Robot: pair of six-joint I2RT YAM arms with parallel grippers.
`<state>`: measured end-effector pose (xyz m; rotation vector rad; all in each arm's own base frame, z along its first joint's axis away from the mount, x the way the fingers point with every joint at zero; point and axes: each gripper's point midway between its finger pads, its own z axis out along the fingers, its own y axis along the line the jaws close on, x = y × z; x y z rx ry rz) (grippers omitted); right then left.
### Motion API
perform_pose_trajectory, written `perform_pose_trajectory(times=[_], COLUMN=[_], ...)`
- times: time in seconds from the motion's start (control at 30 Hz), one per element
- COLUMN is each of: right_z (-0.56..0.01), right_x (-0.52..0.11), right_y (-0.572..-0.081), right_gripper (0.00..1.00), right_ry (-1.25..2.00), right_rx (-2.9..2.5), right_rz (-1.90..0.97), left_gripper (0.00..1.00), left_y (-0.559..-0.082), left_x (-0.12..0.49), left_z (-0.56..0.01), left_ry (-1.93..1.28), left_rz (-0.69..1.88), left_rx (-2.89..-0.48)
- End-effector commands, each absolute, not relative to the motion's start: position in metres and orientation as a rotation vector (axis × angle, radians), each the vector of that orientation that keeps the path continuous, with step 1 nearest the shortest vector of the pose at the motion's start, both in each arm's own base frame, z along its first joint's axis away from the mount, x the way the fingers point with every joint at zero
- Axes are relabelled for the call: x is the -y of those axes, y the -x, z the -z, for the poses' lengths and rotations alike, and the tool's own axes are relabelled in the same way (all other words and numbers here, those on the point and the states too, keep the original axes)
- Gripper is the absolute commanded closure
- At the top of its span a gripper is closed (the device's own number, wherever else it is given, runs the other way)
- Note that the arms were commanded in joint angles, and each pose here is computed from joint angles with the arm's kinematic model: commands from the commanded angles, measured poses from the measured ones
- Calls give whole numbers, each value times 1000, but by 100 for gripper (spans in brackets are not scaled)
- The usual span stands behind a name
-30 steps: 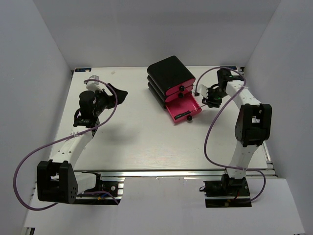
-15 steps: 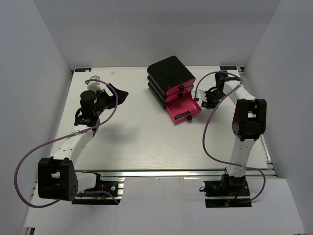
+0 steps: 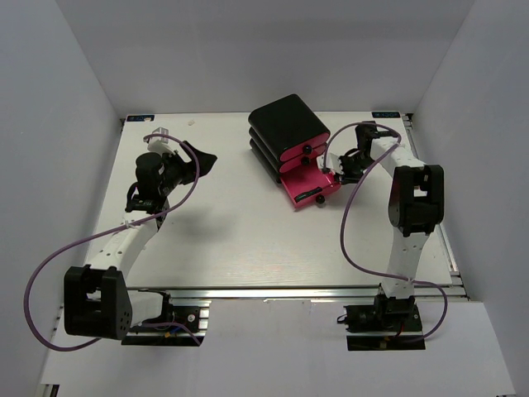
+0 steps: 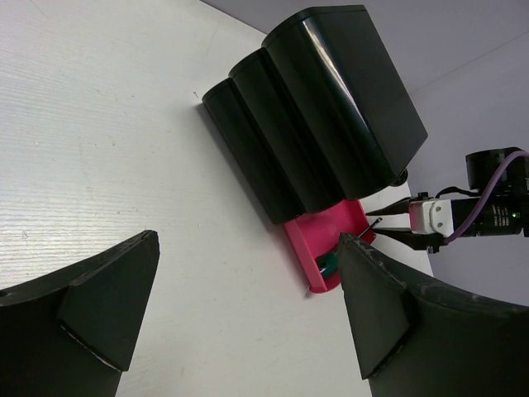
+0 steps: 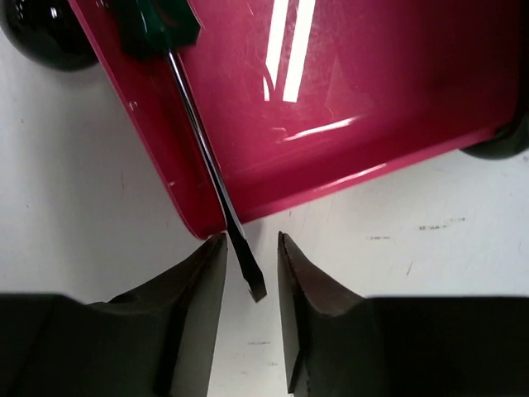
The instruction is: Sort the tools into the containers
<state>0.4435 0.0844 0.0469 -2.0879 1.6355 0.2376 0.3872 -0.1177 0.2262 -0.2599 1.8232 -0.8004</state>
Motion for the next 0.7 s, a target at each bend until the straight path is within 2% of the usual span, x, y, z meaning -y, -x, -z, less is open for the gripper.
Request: perform_pose_trajectory(times=[0.0,0.07,0.1,0.2,0.3,0.4,0.67], right_z=[-58,-57,-56,-57,-58,-67,-100], right_x=[-95,-95,-95,-92,-89,-89,-98], right_y=[-455,-456,-455,-454,-453,-453,-448], right_gripper=[64,68,75,87,94,98,98], right_ry=[2077,2074,2076,2081,2091,2082,2019], right_rx=[-1572,-1578,-1582,-1591,-1596,-1593,-1644], right_rz=[-223,-225,-226,-214,-194,-177,-187], left_gripper=[2,2,2,2,2,2,2], left_y=[-383,-383,-383,-381,-381,-380,-379], left_x=[121,121,120,121,120,121,121], left_z=[-239,-240,-240,-240,-239,-241,-241], left_ry=[240,240,243,240,244,241,243], left_rz=[821,821,820,823,822,826,833], left_rx=[-1795,-1794,-1793,-1795,-1795,-1790,-1786])
